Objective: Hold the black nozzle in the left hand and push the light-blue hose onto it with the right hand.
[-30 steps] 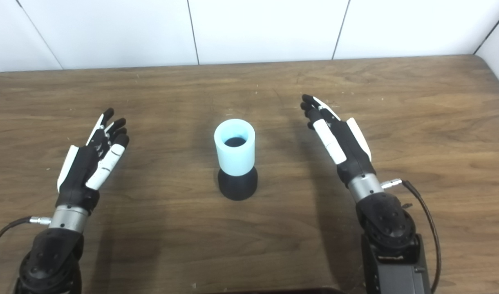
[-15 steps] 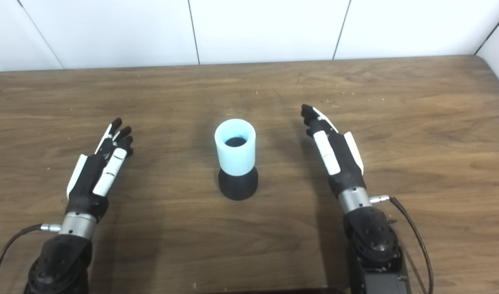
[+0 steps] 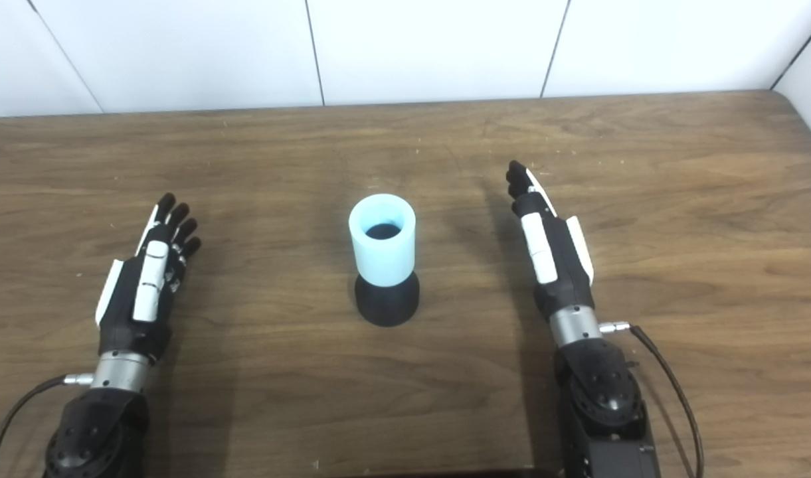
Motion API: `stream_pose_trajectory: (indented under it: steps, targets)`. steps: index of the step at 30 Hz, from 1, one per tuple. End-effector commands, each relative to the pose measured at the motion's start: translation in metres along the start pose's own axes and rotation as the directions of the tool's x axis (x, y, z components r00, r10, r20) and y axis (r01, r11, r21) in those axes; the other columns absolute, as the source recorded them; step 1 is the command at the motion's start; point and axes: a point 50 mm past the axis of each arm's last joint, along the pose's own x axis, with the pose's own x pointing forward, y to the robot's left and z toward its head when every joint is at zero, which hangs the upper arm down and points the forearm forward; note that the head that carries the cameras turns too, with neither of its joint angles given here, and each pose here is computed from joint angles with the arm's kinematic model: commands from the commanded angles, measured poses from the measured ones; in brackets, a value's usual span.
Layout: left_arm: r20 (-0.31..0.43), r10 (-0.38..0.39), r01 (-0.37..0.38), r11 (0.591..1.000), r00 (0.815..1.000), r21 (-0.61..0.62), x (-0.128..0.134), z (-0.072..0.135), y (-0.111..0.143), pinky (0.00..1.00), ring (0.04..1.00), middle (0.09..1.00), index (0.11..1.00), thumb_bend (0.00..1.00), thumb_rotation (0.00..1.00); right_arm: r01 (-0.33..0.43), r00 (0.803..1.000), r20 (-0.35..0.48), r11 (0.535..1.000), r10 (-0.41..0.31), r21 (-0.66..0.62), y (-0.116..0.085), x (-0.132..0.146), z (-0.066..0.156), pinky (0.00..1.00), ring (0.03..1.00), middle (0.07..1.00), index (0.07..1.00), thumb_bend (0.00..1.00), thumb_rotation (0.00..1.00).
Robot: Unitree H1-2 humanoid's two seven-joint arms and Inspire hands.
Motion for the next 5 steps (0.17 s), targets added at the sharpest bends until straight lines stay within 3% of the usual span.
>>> stream_pose_trajectory:
  steps: [1, 5]
  targets:
    - [0.066, 0.008, -0.009, 1.000, 0.998, 0.015, 0.0048, 0.0100, -0.0027, 0.98, 0.981, 0.983, 1.000, 0.48, 0.96, 0.012, 0.997, 0.071, 1.000, -0.013, 0.012, -0.0023, 0.0036, 0.0105, 0.99, 0.986, 0.958, 0.951, 0.48, 1.00]
    - [0.060, 0.001, -0.003, 1.000, 0.998, 0.031, 0.0047, 0.0068, -0.0076, 0.99, 0.984, 0.984, 1.000, 0.48, 0.97, 0.026, 0.997, 0.068, 1.000, -0.027, 0.015, -0.0069, 0.0027, 0.0056, 1.00, 0.991, 0.963, 0.953, 0.49, 1.00]
